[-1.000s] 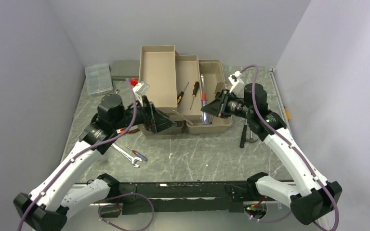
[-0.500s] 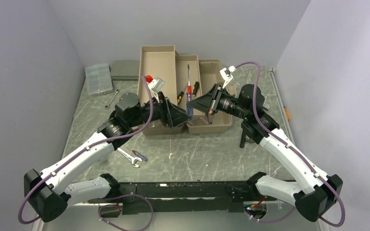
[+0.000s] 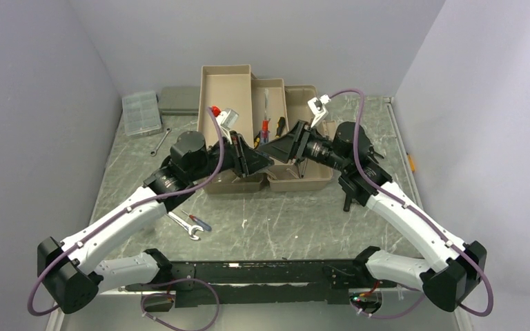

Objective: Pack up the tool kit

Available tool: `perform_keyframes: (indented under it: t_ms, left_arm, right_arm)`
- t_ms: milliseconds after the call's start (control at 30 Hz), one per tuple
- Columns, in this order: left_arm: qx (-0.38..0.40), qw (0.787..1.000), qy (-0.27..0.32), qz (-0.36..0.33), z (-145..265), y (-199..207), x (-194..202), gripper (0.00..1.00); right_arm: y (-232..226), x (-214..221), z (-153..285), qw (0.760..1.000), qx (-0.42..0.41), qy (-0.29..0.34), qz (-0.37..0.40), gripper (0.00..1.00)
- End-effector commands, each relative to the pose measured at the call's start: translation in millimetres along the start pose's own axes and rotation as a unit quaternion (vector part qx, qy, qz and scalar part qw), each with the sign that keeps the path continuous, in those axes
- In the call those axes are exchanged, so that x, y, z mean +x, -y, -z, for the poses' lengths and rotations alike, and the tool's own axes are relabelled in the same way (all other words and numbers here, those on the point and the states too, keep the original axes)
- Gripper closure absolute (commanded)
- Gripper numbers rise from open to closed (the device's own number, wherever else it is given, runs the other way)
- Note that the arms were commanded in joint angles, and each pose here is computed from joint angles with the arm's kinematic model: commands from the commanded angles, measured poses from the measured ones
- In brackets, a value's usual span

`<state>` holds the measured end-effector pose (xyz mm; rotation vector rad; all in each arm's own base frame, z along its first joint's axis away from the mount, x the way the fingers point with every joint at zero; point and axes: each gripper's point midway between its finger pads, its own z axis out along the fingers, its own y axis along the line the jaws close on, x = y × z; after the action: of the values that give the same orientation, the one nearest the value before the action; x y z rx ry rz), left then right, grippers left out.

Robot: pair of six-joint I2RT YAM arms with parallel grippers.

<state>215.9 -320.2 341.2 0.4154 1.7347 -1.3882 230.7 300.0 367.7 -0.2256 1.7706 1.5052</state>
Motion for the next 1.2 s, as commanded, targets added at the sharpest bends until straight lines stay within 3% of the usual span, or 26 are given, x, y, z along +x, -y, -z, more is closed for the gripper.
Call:
perform_keyframes:
  t_ms: [0, 100, 267, 367, 500, 667, 700, 800, 900, 1167]
  left_arm:
    - [-0.083, 0.995, 0.033, -0.05, 17, -11, -32, 1.0]
    - [-0.16, 0.986, 0.009, -0.048, 34, -35, -40, 1.0]
    - [-0.264, 0.964, -0.006, -0.036, 59, -85, -58, 1.0]
    - [-0.312, 0.949, -0.031, -0.028, 65, -118, -64, 0.99]
    - [-0.363, 0.929, -0.06, -0.03, 66, -153, -68, 0.89]
    - [-0.378, 0.922, -0.085, -0.02, 57, -180, -67, 0.84]
    - [-0.382, 0.919, -0.091, -0.019, 56, -184, -67, 0.81]
    - [-0.384, 0.917, -0.106, -0.018, 55, -187, -68, 0.55]
    - [-0.38, 0.92, -0.089, -0.029, 58, -180, -76, 0.37]
    - [-0.42, 0.905, -0.056, -0.048, 103, -146, -92, 0.18]
  right_arm:
    - [-4, -14, 10, 0.999, 0.032, 0.032, 0.015, 0.36]
    - [10, -27, 22, 0.993, 0.098, 0.064, 0.015, 0.28]
    - [14, -42, 47, 0.982, 0.138, 0.124, 0.026, 0.24]
    - [15, -44, 52, 0.98, 0.149, 0.127, 0.033, 0.24]
    - [17, -43, 55, 0.979, 0.16, 0.121, 0.038, 0.24]
    - [20, -43, 59, 0.976, 0.173, 0.123, 0.042, 0.24]
    - [21, -43, 60, 0.976, 0.175, 0.123, 0.044, 0.24]
    - [23, -43, 62, 0.974, 0.184, 0.121, 0.048, 0.24]
    - [28, -41, 64, 0.972, 0.193, 0.121, 0.05, 0.24]
    - [41, -33, 63, 0.97, 0.21, 0.102, 0.062, 0.24]
